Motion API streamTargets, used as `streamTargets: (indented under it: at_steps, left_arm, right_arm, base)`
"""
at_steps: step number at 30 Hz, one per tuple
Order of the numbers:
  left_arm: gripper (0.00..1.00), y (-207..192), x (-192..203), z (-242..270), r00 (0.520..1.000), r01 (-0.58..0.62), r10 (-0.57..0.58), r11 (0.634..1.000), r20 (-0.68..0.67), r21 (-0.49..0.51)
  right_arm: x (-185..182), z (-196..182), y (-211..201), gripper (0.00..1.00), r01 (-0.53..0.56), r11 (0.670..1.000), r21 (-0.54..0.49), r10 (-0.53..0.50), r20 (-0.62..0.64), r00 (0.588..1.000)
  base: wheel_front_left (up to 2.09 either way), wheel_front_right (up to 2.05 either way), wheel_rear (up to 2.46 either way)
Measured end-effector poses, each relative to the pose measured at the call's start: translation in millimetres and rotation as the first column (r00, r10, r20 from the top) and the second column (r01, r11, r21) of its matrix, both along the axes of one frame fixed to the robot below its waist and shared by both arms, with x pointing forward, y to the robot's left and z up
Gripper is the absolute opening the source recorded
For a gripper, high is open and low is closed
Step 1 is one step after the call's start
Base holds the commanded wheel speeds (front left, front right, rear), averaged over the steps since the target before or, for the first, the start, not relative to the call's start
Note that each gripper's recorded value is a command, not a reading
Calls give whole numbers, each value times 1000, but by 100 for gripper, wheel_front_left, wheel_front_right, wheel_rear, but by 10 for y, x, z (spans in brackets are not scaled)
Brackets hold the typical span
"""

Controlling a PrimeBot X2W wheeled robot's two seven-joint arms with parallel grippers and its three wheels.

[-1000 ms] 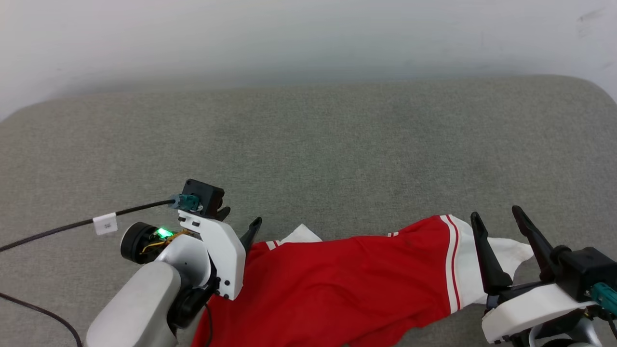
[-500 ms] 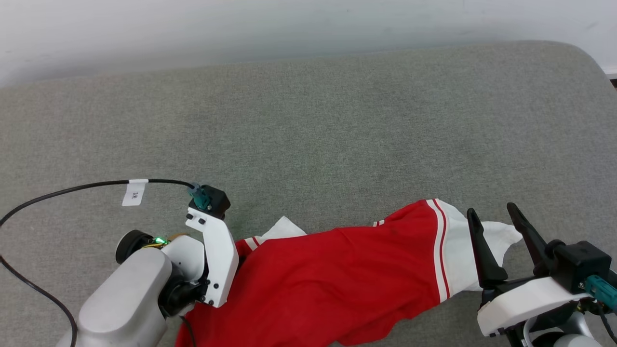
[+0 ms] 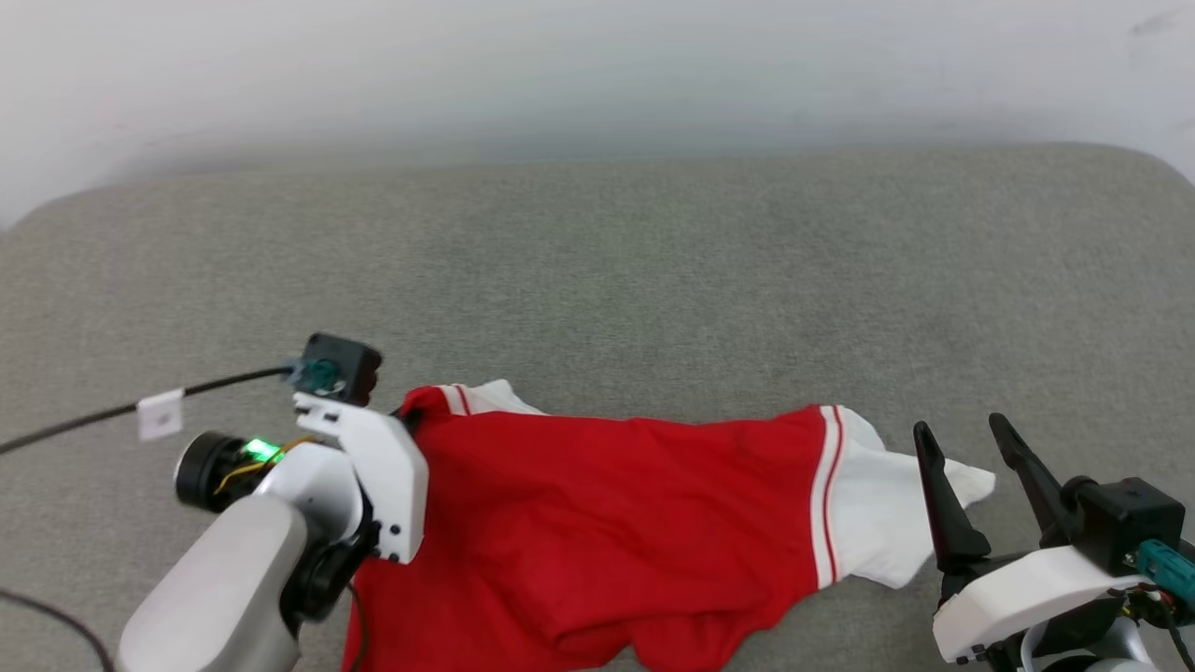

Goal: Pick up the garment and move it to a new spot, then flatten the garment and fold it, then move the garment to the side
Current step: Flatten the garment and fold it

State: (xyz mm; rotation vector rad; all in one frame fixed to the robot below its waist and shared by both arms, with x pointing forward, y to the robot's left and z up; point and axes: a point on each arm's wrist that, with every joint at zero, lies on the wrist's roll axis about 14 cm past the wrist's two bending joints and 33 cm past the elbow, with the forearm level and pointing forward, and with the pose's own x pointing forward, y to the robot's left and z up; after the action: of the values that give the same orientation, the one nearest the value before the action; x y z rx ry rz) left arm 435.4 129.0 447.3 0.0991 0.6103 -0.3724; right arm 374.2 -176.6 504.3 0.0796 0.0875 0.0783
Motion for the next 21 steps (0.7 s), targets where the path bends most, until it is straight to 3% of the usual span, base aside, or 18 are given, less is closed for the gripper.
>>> streamTargets:
  at_steps: [6,11,15,16,17,18,21]
  left_arm:
    - [0,491,-282,57,966,-247,252,965,57,-89]
    - [0,819,-884,-417,886,-463,453,878,-101,-121]
    - [4,750,-1343,-780,831,-537,495,832,-253,-136]
    - [24,724,-1392,-809,829,-538,493,831,-263,-140]
    - [87,718,-1400,-808,829,-540,495,829,-259,-146]
    - [100,707,-1394,-793,831,-541,498,827,-248,-155]
    - [100,711,-1294,-646,840,-541,519,818,-157,-195]
  right_arm:
    - [-16,37,105,100,-33,999,3,33,6,999]
    - [-14,57,156,100,-48,999,10,48,11,999]
    - [-37,68,171,100,-53,999,10,52,11,999]
    - [-41,77,164,100,-51,999,10,51,14,999]
    - [-46,89,164,100,-51,999,9,51,17,999]
    - [-54,100,160,100,-50,999,8,50,20,999]
    - [-85,135,159,100,-50,999,0,50,28,998]
  base:
    - [0,0,0]
    - [0,0,0]
    - [0,0,0]
    - [0,0,0]
    - [0,0,0]
    - [0,0,0]
    - [0,0,0]
